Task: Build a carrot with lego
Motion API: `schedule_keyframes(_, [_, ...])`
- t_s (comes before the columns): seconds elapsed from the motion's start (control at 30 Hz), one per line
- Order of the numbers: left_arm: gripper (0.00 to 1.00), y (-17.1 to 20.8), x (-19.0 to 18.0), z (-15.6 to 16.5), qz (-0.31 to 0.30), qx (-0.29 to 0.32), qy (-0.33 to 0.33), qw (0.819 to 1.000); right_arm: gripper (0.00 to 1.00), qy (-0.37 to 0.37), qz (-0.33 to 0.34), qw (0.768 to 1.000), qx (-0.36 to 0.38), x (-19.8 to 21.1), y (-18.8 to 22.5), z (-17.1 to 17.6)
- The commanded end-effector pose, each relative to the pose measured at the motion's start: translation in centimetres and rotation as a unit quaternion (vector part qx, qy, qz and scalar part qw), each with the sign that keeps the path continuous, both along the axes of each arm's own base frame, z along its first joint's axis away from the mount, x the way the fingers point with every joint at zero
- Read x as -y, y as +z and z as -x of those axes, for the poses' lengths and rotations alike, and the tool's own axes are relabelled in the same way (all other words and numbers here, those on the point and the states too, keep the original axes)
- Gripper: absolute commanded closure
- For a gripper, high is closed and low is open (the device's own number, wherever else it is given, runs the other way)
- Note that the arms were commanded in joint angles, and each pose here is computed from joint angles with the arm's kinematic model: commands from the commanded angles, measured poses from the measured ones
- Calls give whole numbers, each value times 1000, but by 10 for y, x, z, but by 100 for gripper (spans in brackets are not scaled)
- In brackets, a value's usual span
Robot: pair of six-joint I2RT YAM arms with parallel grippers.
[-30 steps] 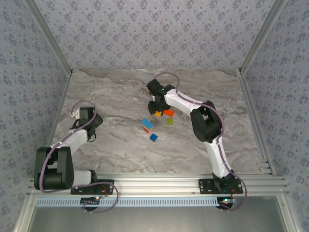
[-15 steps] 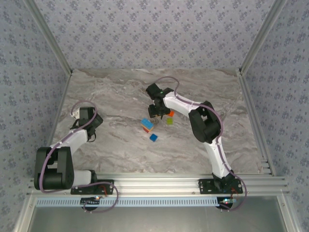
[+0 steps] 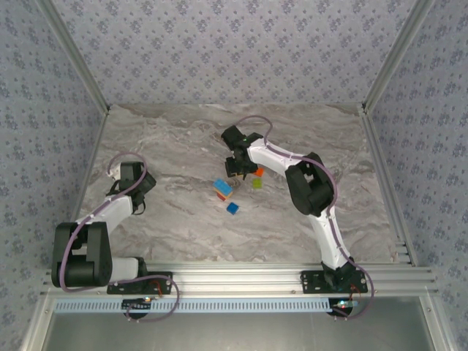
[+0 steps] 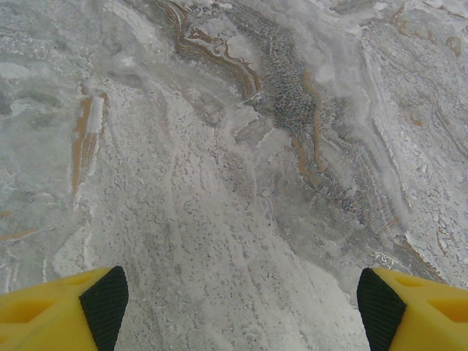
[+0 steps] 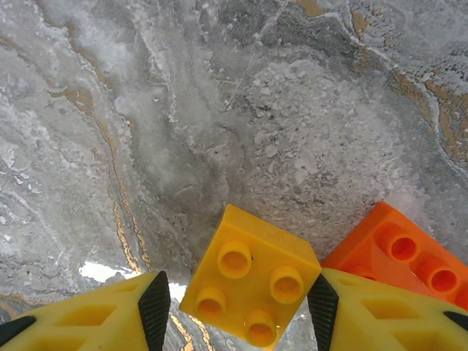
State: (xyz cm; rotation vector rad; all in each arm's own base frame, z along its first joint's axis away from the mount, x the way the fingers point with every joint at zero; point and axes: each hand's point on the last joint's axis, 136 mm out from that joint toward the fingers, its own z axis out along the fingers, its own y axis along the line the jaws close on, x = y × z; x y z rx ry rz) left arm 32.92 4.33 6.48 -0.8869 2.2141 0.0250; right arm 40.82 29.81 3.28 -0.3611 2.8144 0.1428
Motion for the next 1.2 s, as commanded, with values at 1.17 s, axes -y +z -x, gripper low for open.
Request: schedule_keyframes(1.17, [16,10,-1,-7,-13,9,-1,1000,63,194,12,979,53,-5,138,56])
